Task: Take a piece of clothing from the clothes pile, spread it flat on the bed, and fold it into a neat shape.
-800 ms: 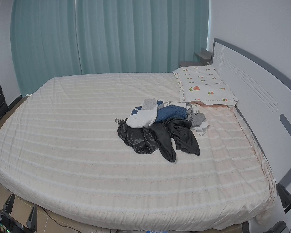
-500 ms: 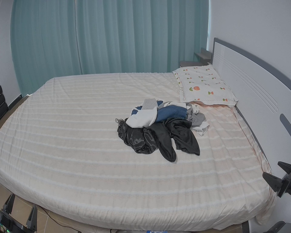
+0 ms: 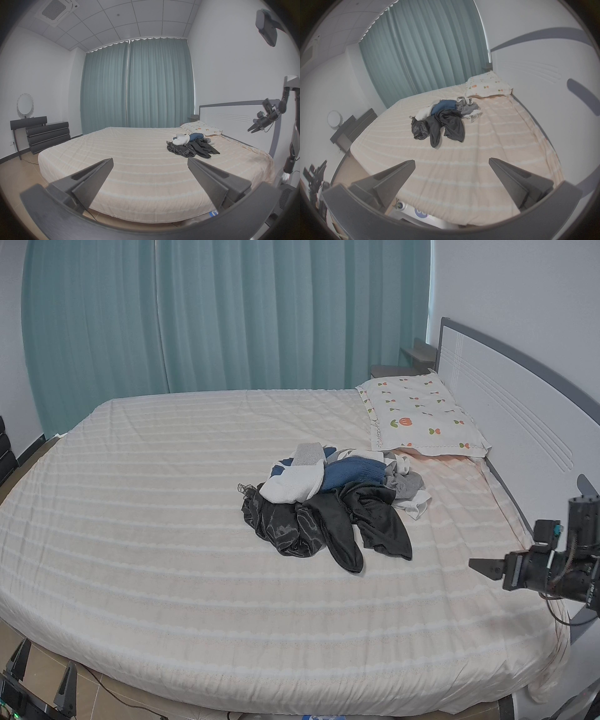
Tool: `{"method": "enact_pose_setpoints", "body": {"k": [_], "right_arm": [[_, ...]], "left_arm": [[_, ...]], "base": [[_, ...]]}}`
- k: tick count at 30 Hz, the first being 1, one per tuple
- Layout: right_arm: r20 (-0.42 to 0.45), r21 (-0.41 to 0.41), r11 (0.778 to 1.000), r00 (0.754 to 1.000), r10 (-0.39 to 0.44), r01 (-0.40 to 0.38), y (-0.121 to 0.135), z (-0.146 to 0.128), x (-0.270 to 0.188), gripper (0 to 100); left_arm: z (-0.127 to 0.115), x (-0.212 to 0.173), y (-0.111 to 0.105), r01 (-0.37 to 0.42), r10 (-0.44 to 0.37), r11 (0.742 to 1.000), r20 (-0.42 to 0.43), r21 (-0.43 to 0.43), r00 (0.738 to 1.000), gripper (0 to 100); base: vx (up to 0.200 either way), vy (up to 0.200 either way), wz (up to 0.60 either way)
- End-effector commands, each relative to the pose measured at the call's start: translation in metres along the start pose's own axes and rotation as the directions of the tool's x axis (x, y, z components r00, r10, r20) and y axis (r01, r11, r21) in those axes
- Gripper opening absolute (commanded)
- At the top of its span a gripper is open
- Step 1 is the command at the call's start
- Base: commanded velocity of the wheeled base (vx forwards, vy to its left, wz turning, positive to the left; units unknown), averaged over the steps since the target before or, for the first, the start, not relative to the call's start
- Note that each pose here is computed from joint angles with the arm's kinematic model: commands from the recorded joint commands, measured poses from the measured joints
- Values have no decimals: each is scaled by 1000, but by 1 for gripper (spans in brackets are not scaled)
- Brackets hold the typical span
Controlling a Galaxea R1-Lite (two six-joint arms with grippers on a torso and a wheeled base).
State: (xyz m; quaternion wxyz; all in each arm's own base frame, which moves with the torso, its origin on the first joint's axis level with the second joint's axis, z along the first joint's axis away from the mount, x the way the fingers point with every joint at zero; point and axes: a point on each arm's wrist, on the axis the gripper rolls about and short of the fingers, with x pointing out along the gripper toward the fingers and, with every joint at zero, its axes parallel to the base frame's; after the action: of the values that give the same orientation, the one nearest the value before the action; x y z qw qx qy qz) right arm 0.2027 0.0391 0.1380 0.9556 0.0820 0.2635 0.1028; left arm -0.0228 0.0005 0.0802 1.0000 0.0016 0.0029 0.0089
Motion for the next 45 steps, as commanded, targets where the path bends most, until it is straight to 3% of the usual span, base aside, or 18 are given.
{"method": "enact_pose_setpoints", "body": {"k": [1, 10, 17, 27, 37, 45], "right_arm": [[-81, 120, 992, 996, -34, 44, 10, -3, 154, 100], [-50, 166, 983, 996, -76, 83, 10, 3, 231, 100], [-78, 224, 969, 993, -86, 101, 10, 3, 269, 100], [-91, 234, 965, 991, -99, 118, 1, -7, 307, 100], [-21, 237, 966, 994, -106, 108, 2, -4, 342, 100], [-26, 242, 964, 994, -107, 110, 3, -3, 358, 100]], "left_arm": [[-5, 0, 0, -1, 1, 1000, 0, 0, 1000, 100], [-5, 0, 0, -1, 1, 1000, 0, 0, 1000, 100], [-5, 0, 0, -1, 1, 1000, 0, 0, 1000, 100], [-5, 0, 0, -1, 1, 1000, 0, 0, 1000, 100], [-5, 0, 0, -1, 1, 1000, 0, 0, 1000, 100], [-5, 0, 0, -1, 1, 1000, 0, 0, 1000, 100]], "base": [[0, 0, 0], [0, 0, 0], [0, 0, 0], [0, 0, 0], [0, 0, 0], [0, 0, 0]]}}
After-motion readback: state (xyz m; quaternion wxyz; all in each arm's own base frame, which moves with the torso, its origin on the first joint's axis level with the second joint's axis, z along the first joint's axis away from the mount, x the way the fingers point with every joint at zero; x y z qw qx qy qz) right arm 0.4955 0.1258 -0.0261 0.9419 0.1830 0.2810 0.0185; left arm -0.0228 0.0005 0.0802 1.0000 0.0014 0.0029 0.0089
